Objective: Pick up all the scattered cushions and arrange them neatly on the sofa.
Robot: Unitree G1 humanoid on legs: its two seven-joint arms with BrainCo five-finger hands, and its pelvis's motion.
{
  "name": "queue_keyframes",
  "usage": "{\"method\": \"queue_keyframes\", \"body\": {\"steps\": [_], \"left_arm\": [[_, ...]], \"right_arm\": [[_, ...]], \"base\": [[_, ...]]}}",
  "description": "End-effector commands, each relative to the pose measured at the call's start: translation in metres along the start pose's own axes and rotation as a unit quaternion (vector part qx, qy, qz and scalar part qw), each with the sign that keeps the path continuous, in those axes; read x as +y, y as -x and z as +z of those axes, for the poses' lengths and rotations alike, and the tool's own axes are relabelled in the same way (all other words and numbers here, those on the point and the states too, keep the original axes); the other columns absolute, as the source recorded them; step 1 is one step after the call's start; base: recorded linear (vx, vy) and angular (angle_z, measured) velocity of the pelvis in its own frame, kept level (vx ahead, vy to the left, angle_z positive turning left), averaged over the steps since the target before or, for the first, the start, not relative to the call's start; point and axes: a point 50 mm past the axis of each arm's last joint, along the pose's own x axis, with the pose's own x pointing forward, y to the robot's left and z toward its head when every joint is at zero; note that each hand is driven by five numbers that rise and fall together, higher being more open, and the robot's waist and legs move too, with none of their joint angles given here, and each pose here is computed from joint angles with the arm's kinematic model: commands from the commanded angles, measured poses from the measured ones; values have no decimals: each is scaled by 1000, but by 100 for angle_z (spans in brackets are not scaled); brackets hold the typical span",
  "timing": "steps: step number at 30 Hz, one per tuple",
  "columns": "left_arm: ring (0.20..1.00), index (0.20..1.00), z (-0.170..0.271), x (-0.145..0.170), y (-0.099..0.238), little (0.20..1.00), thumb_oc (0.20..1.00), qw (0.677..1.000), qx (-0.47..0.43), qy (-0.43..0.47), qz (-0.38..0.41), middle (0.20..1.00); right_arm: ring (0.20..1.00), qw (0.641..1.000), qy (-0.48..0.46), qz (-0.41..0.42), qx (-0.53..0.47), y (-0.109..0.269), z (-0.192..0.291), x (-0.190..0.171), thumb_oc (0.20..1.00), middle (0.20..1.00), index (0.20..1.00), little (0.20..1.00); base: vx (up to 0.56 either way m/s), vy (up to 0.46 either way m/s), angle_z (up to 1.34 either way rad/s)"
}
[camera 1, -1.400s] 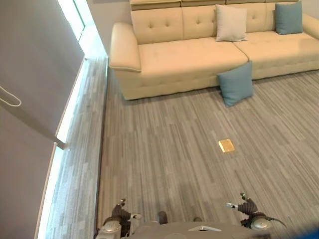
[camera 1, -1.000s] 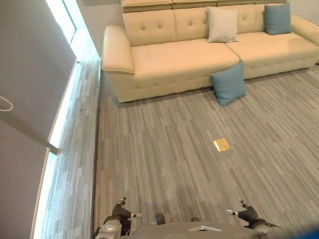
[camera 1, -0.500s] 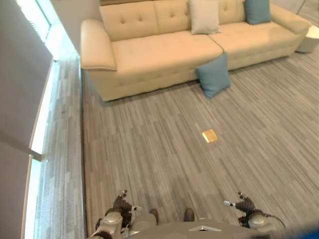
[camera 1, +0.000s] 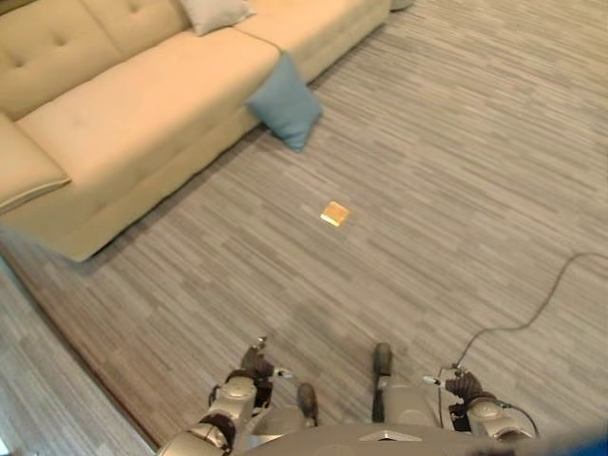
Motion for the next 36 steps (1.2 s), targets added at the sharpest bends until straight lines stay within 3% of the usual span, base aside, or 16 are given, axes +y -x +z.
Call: {"method": "queue_keyframes", "body": {"steps": [1,17,21,31,36], "left_arm": [[1000,1000,-7,11,1,1000,1000,1000,12,-5,13,1000],[1000,1000,14,-11,-3,1000,1000,999,-21,-29,-22,1000],[1000,1000,19,-18,-3,1000,1000,999,-31,-19,-18,1000],[1000,1000,-3,-13,2,1000,1000,1000,9,9,4,1000],[1000,1000,8,-16,0,1000,1000,1000,-14,4,3,1000]], "right_arm": [[1000,999,27,-20,-31,-4,16,-20,1000,1000,1000,1000],[1000,998,32,-15,-59,-4,27,-18,1000,1000,1000,1000],[1000,990,87,31,-106,4,36,25,1000,1000,1000,1000],[1000,976,168,73,-120,13,24,51,1000,1000,1000,1000],[1000,972,190,68,-117,12,23,48,1000,1000,1000,1000]], "base": [[-84,33,-44],[60,-192,-37],[129,-65,-18],[273,54,-84],[254,14,-25]]}}
